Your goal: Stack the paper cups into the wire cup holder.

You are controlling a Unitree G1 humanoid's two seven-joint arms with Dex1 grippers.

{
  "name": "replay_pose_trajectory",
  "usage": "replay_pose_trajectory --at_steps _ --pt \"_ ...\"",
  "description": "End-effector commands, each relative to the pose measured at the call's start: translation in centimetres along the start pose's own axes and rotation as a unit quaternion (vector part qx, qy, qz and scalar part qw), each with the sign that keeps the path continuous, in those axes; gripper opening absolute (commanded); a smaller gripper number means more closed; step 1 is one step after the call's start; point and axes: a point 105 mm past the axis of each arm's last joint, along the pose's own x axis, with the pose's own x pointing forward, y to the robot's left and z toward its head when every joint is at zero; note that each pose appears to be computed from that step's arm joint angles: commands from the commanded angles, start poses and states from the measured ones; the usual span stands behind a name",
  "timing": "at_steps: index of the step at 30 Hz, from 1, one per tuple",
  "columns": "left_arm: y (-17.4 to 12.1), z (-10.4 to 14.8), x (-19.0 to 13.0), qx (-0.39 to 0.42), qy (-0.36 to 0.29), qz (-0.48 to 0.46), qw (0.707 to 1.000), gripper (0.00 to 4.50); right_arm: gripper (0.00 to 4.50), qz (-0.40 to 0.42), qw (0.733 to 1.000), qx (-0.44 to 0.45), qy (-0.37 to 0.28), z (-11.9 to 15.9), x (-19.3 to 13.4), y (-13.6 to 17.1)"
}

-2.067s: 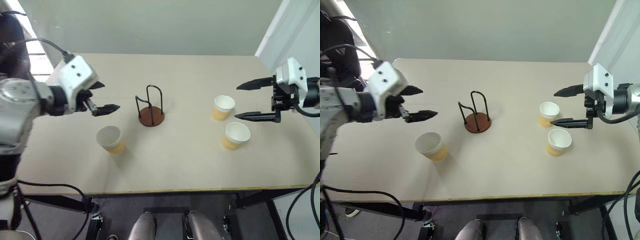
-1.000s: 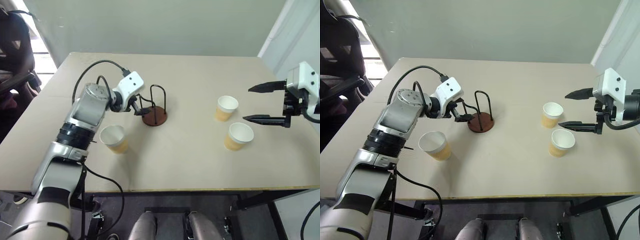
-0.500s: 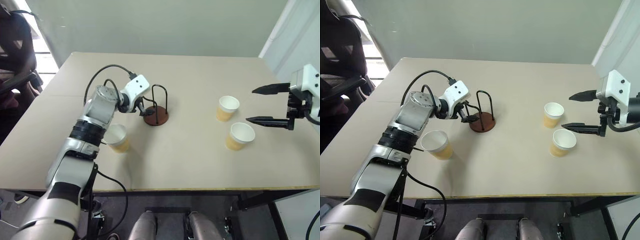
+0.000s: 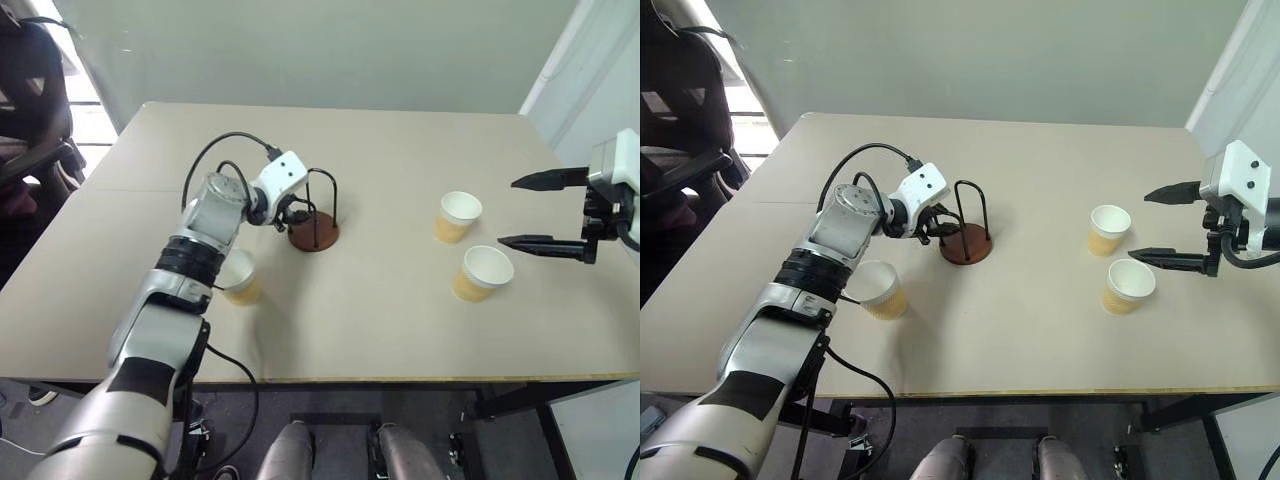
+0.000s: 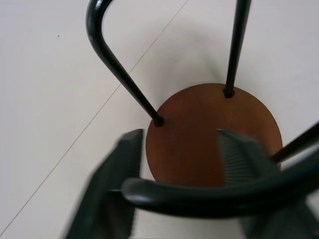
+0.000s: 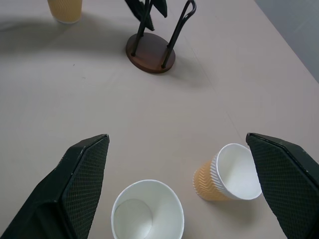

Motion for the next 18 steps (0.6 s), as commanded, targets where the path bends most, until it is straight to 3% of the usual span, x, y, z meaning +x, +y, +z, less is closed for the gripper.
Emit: replay_pose_trajectory --at_steps 1,4,11,18 --pt "1.0 1.6 -0.6 0.011 -0.024 0.017 1.0 0.94 4.5 -0.026 0.999 -0.025 -0.006 1.4 -1.3 -0.5" --pt "0.8 2.0 -0.5 0.017 -0.03 0.011 0.999 0.01 4.5 -0.027 0.999 -0.025 -0.004 1.4 -1.4 -0.5" --pt "-0.3 3.7 -0.9 0.027 -0.063 -0.032 0.997 0.01 4.5 -0.035 0.999 -0.025 0.001 1.3 -1.7 -0.6" --pt "-4.9 8.1 -3.5 0.047 -0.149 -0.181 0.971 0.01 4.5 -0.04 0.999 -0.028 0.004 1.3 -1.9 -0.7"
